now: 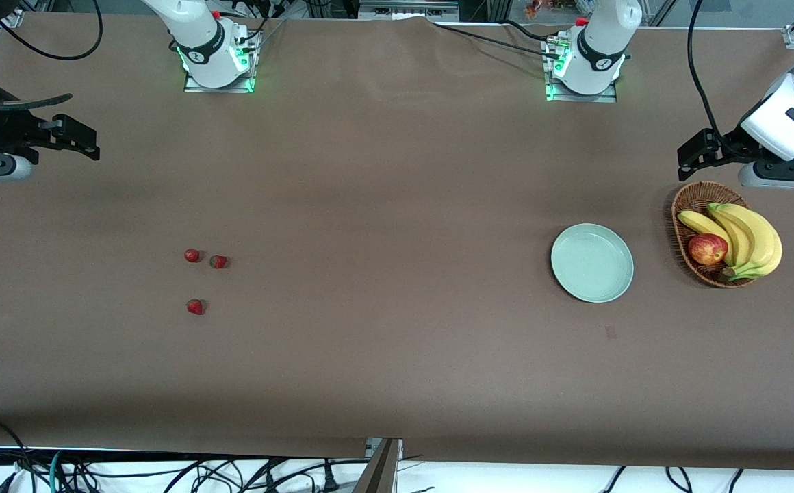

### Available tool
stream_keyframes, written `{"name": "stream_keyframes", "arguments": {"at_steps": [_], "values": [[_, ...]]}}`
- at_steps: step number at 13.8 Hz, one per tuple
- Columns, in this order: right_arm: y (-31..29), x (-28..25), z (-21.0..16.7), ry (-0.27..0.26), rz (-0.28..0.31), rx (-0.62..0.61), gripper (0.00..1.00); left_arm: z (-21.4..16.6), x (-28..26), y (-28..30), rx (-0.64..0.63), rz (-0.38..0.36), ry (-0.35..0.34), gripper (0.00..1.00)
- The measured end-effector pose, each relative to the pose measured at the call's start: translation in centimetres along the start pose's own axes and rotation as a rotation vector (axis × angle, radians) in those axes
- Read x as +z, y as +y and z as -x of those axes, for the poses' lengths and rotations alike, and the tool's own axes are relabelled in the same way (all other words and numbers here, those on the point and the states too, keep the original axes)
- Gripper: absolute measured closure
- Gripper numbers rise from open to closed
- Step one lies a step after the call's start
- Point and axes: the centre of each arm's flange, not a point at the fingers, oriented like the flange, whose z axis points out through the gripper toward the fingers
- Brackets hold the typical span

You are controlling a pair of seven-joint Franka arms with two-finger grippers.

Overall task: Collect all strawberries into plate
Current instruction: 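Reach the right gripper down and grasp a red strawberry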

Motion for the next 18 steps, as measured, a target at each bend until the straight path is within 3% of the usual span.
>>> {"name": "stream_keyframes", "arguments": {"at_steps": [4,10,14,18], "values": [[0.0,0.3,-0.2,-0.006,-0.001,0.0,0.0,0.0,0.0,0.0,-0.001,0.0,0.0,0.0],[0.3,6.8,-4.4,-0.092,-0.013,-0.004,0.0,0.0,0.0,0.0,-0.001,0.0,0.0,0.0],[1.3,13.4,-9.5,-0.05,-0.02,0.008,0.0,0.0,0.0,0.0,-0.001,0.0,0.001,0.0],[1.5,24.1,-14.8,-0.018,-0.03,0.006,0.0,0.0,0.0,0.0,-0.001,0.0,0.001,0.0]]}}
